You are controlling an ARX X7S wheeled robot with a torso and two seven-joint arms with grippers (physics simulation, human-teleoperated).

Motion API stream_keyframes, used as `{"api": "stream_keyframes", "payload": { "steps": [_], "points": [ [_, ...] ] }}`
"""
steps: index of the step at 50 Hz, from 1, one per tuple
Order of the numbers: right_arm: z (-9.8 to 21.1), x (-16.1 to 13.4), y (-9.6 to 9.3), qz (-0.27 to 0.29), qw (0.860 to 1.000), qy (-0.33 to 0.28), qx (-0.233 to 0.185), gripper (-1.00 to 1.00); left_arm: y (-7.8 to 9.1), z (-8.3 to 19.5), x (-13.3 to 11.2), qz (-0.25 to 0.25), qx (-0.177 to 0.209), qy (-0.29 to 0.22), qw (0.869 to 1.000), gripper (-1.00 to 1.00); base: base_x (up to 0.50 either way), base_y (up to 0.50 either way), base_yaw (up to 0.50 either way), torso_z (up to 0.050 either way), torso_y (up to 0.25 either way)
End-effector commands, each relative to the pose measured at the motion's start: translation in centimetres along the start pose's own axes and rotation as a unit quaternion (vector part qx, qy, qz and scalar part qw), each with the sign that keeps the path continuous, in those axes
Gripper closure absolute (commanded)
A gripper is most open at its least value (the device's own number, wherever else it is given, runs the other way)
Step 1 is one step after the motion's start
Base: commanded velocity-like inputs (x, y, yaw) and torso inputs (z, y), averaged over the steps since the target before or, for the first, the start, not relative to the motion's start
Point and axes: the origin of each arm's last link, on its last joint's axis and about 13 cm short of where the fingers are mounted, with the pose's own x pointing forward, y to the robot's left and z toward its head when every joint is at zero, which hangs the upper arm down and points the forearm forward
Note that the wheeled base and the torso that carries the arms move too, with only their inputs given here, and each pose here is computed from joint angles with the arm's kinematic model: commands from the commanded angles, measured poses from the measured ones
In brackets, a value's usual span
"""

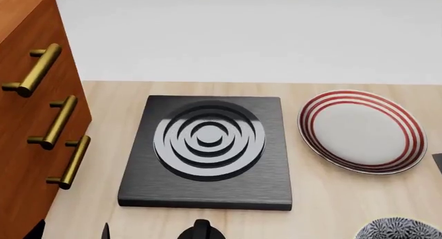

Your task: Pick up the cream cheese and put it in the bowl.

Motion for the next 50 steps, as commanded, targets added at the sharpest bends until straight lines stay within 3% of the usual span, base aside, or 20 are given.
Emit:
{"api": "stream_keyframes", "payload": {
  "steps": [1, 12, 21, 29, 40, 44, 50],
  "points": [
    [0.0, 0.0, 0.0, 0.003, 1.0, 0.001, 0.003, -1.0, -0.1, -0.1, 0.0, 0.003, 0.005, 0.002, 1.0, -1.0, 0.21, 0.0, 0.0, 0.0, 0.0],
    [1.6, -0.4, 0.0, 0.017, 1.0, -0.005, 0.01, -1.0, -0.3, 0.4, -0.3, -0.007, 0.023, 0.019, 1.0, -1.0, 0.01, 0.0, 0.0, 0.0, 0.0],
    [5.0, -1.9, -0.1, 0.014, 1.0, -0.021, -0.005, -1.0, 0.0, 6.2, -2.3, -0.015, 0.018, -0.002, 1.0, -1.0, 0.0, 0.0, 0.0, 0.0, 0.0],
    [8.3, -3.9, -0.8, 0.012, 0.999, -0.038, -0.015, -1.0, -0.1, 9.5, -4.1, -0.003, 0.051, -0.013, 0.999, -1.0, 0.0, 0.0, 0.0, 0.0, 0.0],
    [10.6, -6.1, -1.0, 0.026, 0.998, -0.052, -0.012, -1.0, -0.1, 12.7, -5.8, -0.007, 0.06, -0.024, 0.998, -1.0, 0.0, 0.0, 0.0, 0.0, 0.0],
    [10.7, -6.5, -0.8, 0.033, 0.998, -0.052, -0.01, -1.0, 0.0, 13.1, -6.2, -0.003, 0.061, -0.045, 0.997, -1.0, 0.0, 0.0, 0.0, 0.0, 0.0],
    [10.7, -6.8, -0.8, 0.041, 0.998, -0.053, -0.003, -1.0, 0.2, 13.1, -6.5, 0.001, 0.061, -0.035, 0.998, -1.0, 0.0, 0.0, 0.0, 0.0, 0.0]
  ]
}}
